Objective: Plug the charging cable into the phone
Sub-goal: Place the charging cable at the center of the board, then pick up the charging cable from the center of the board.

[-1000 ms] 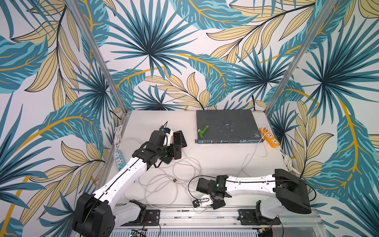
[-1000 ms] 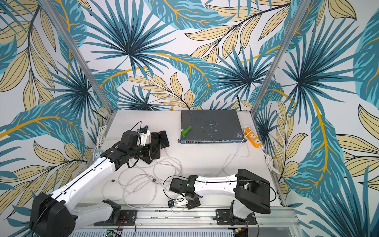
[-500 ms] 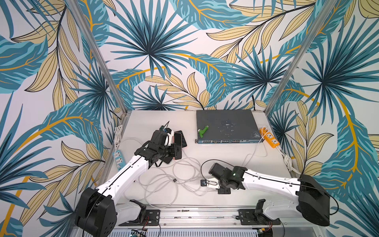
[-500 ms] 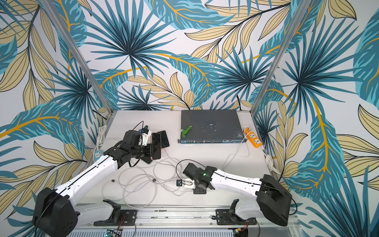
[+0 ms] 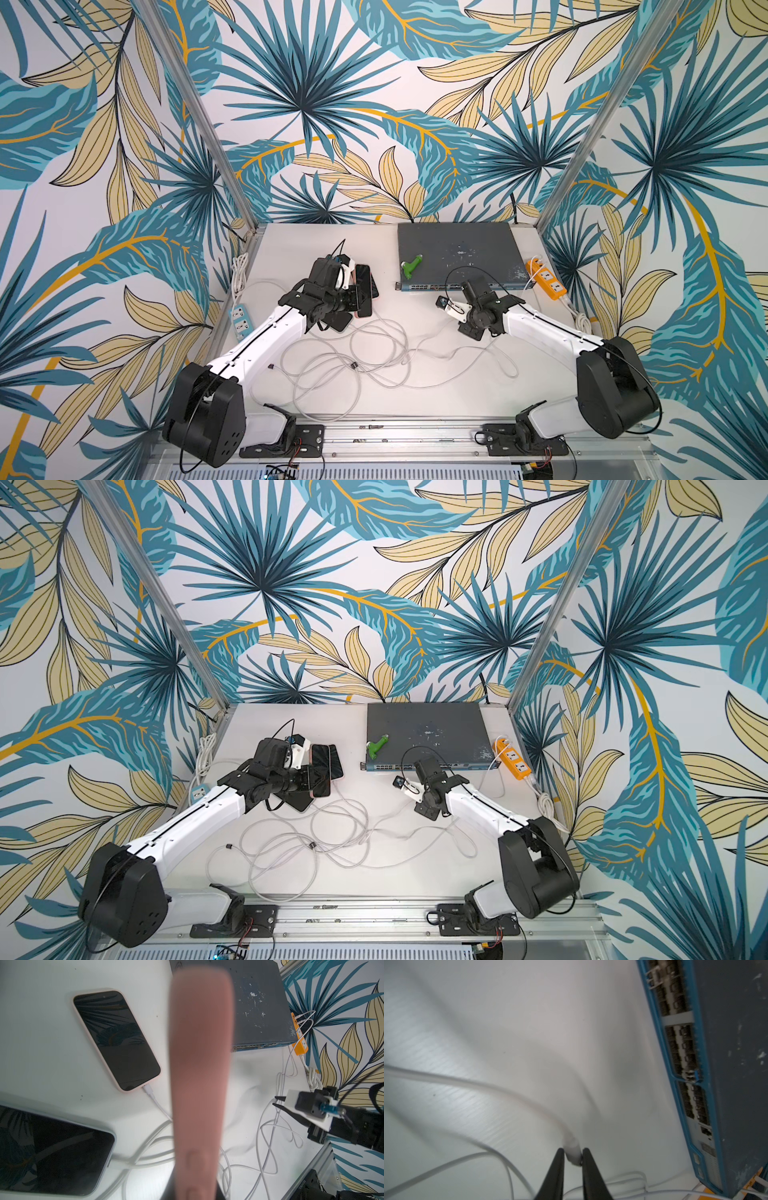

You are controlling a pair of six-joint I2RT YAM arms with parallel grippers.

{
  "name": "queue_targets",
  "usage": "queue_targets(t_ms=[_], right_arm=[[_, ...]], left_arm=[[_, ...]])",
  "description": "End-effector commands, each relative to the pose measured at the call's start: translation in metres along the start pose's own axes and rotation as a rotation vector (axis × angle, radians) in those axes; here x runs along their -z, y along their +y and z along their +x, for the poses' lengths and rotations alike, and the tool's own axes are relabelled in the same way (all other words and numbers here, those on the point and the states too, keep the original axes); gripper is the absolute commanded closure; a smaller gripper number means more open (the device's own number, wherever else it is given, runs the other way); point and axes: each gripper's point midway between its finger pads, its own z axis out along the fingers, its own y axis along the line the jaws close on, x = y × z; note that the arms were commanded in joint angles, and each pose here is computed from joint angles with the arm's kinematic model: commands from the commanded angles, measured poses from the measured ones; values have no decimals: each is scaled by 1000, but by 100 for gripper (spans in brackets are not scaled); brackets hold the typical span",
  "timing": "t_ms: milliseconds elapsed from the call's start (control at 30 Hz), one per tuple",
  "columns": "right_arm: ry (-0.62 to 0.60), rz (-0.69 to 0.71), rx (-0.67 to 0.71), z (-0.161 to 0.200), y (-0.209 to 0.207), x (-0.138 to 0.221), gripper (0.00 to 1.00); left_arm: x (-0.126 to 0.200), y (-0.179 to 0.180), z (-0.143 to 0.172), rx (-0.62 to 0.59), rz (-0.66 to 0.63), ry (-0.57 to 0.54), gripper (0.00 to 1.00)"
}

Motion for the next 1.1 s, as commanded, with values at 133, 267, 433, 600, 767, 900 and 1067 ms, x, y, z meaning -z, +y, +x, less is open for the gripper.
queue_targets(t_ms=[133,267,433,600,767,900,1067], right_arm=[[-44,19,-210,-27,-46,4,36],[-84,86,-501,-35,-70,35,30],[-81,-60,-1107,-46,-58,59,29],[70,-123,-1359,-57,-11,42,30],[172,-142,-1319,-75,27,10,32],[282,-145,-1265,-77,54,-12,35],[355,-74,-1192,-72,58,-18,42]], left_arm=[[14,-15,-29,-22,78,-97,100],[14,-13,-29,-14,86,-91,100],[14,-12,-29,-14,91,-87,100],[14,-13,-34,-7,107,-114,100],[16,-13,-33,5,120,-117,100],[21,-13,-33,3,116,-126,100],[24,-9,-33,10,113,-133,100]])
